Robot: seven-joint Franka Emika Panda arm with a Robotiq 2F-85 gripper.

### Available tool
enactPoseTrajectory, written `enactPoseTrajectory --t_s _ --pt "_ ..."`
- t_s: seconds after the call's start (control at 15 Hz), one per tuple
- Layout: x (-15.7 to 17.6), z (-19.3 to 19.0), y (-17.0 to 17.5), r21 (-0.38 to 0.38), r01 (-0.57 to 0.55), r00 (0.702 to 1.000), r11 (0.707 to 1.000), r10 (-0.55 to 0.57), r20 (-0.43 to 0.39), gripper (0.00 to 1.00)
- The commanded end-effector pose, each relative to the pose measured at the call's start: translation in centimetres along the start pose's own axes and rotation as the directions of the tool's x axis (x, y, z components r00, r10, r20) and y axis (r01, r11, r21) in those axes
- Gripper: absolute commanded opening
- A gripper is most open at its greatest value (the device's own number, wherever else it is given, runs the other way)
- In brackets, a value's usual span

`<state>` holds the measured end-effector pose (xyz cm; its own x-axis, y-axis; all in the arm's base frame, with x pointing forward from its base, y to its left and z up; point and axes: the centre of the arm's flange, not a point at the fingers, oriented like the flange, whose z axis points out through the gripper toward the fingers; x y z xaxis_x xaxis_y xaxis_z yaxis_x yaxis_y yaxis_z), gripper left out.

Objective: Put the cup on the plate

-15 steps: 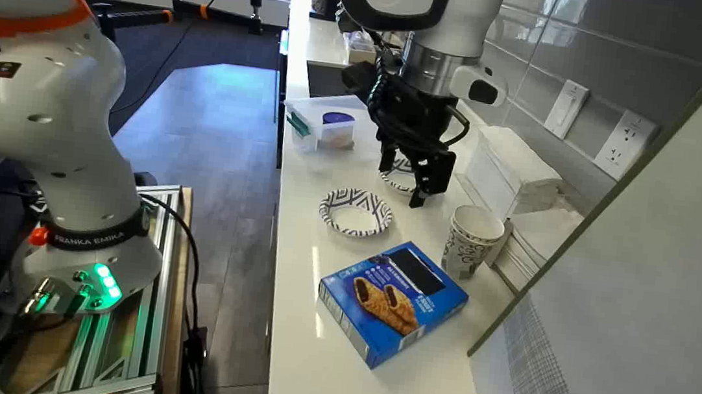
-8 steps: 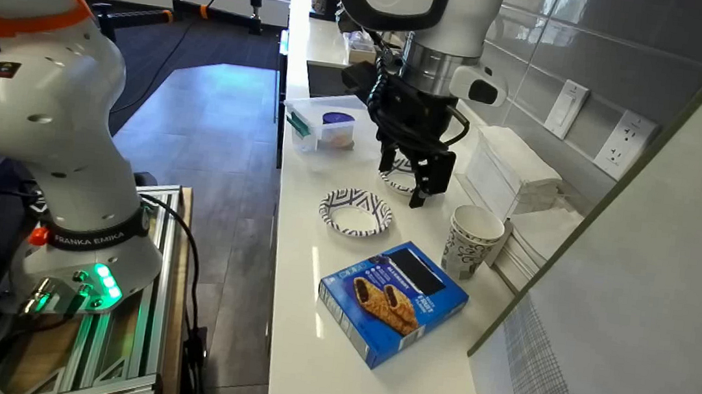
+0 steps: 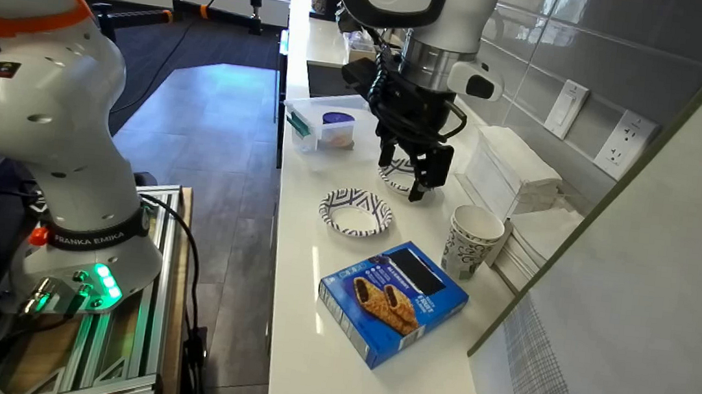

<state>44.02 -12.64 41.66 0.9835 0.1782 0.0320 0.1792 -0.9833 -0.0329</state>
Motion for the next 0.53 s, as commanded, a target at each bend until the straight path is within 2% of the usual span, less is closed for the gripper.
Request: enactPoseTrajectory --t_s 0.0,0.47 --pt "2.3 0.4 -1.8 0.005 -0.012 0.999 1.000 0.012 -0.040 1.00" --pt "6.8 2.1 -2.2 -0.039 -0.056 0.988 0.998 0.050 -0.149 1.00"
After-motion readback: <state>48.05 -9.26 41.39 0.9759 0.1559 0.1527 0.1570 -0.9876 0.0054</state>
